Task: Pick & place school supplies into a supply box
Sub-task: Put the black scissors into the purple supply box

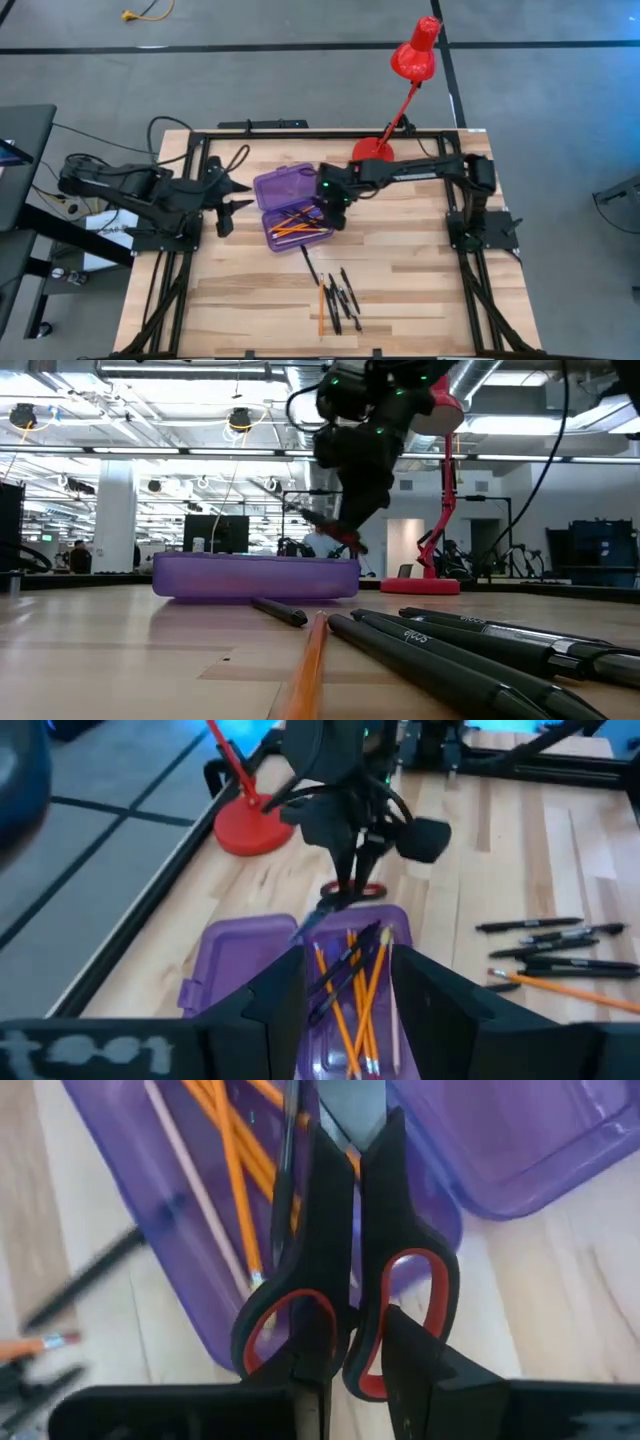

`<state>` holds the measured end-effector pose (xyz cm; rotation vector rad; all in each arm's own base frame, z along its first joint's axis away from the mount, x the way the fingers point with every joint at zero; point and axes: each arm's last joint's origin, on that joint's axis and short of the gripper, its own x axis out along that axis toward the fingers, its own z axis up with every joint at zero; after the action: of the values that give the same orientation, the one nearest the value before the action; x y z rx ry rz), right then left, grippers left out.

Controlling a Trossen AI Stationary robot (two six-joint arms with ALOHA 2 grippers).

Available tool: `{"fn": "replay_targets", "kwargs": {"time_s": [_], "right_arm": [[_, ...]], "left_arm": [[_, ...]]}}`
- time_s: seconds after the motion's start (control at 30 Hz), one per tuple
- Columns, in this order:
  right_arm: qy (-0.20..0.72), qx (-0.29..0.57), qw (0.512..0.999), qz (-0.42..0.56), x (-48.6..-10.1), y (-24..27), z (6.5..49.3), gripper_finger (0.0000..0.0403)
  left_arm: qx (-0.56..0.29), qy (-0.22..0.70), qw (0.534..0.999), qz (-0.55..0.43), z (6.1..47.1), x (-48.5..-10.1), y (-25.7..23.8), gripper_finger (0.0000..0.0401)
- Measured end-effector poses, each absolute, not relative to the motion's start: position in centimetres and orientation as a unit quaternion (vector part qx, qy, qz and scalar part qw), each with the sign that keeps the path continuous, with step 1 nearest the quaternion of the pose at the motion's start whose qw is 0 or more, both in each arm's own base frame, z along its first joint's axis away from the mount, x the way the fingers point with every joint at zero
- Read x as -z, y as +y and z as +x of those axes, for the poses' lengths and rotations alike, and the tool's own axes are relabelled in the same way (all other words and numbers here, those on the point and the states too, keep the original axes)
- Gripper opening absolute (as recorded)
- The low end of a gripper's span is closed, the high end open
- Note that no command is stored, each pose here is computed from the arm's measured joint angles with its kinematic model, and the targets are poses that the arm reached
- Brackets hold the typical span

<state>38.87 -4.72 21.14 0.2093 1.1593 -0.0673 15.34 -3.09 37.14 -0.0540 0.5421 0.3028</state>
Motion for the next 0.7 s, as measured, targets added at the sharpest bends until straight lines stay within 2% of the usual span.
{"fn": "replay_targets", "kwargs": {"time_s": [0.2,0.7], "right_arm": [[0.567,-0.002,0.822,0.053,-21.0,-4.7,41.2,0.0001],[0.562,-0.006,0.826,0.044,-22.3,-4.9,41.6,0.0003]], "left_arm": [[-0.168,0.251,0.952,-0.041,14.3,-37.3,-3.5,0.0137],[-0.178,0.246,0.952,-0.035,14.1,-37.3,-3.9,0.0137]]}}
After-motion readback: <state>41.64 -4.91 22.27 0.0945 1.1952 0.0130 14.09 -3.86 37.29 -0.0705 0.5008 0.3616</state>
